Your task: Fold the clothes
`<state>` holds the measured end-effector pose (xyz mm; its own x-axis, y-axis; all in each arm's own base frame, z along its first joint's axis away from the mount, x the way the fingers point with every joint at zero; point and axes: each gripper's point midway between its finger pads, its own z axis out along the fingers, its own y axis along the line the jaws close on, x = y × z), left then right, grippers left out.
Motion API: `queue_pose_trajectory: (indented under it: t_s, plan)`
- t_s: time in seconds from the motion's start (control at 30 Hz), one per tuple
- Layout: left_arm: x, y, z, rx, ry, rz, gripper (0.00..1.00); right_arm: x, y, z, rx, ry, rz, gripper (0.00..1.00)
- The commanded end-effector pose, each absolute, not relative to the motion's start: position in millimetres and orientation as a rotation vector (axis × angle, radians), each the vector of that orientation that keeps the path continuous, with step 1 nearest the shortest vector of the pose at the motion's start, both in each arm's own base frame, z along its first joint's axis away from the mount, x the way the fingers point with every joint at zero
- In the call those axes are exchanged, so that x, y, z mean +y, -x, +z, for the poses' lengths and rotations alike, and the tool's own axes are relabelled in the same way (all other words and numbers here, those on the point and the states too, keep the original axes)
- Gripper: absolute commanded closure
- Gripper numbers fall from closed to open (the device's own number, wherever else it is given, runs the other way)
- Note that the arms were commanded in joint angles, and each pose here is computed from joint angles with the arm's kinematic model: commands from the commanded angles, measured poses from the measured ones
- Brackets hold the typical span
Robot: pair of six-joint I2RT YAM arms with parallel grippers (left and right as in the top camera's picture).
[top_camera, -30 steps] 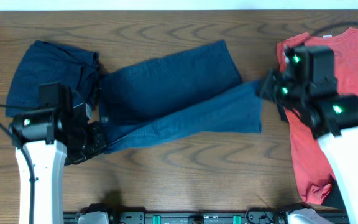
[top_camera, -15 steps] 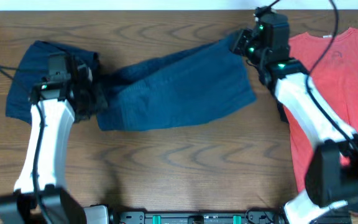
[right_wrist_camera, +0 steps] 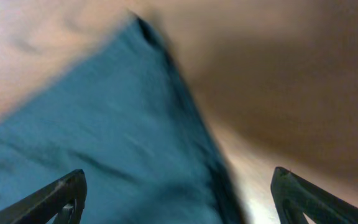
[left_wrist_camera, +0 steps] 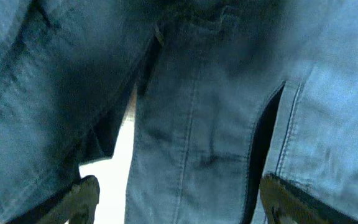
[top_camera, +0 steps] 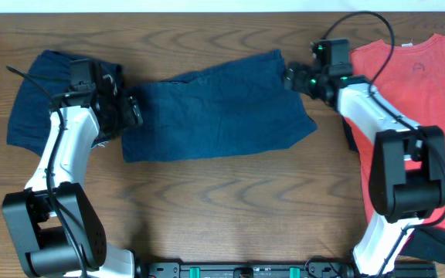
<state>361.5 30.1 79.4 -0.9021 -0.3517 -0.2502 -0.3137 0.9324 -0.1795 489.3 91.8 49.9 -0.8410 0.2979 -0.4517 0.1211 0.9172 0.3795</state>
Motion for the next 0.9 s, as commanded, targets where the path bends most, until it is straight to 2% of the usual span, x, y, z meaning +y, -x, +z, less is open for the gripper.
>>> queue_pose_trajectory:
  t_s: [0.0, 0.3, 0.37, 0.47, 0.57, 0.63, 0.67, 0.77, 0.87]
  plan:
    - [18.8, -347.9, 82.3, 2.861, 0.491, -0.278, 0.17, 76.3, -480.5, 64.1, 2.581, -0.165, 0.443, 0.08]
    - [13.1, -331.1, 75.6, 2.942, 0.375, -0.269, 0.18, 87.9, -459.6, 21.0, 2.696, 0.14, 0.385, 0.13]
    - [13.0, -329.4, 73.8, 2.949, 0.354, -0.267, 0.18, 93.7, -457.9, 9.0, 2.715, 0.154, 0.391, 0.22]
    - [12.6, -326.2, 71.0, 2.96, 0.344, -0.267, 0.18, 104.6, -451.9, -5.7, 2.746, 0.178, 0.437, 0.42]
    - [11.9, -321.3, 68.6, 2.98, 0.319, -0.267, 0.18, 119.1, -444.1, -8.1, 2.759, 0.203, 0.541, 0.71]
    - [11.6, -318.5, 67.4, 2.991, 0.31, -0.267, 0.18, 123.3, -437.0, -7.1, 2.779, 0.207, 0.582, 0.94]
    - [11.6, -318.3, 67.3, 2.992, 0.306, -0.267, 0.18, 124.6, -432.2, -5.5, 2.794, 0.204, 0.6, 0.99]
    - [11.5, -317.5, 67.4, 2.995, 0.301, -0.267, 0.18, 114.3, -412.2, 0.4, 2.892, 0.101, 0.561, 0.99]
    - [11.1, -314.8, 67.1, 3.007, 0.285, -0.267, 0.18, 87.7, -383.7, 11.6, 3.02, -0.037, 0.36, 0.99]
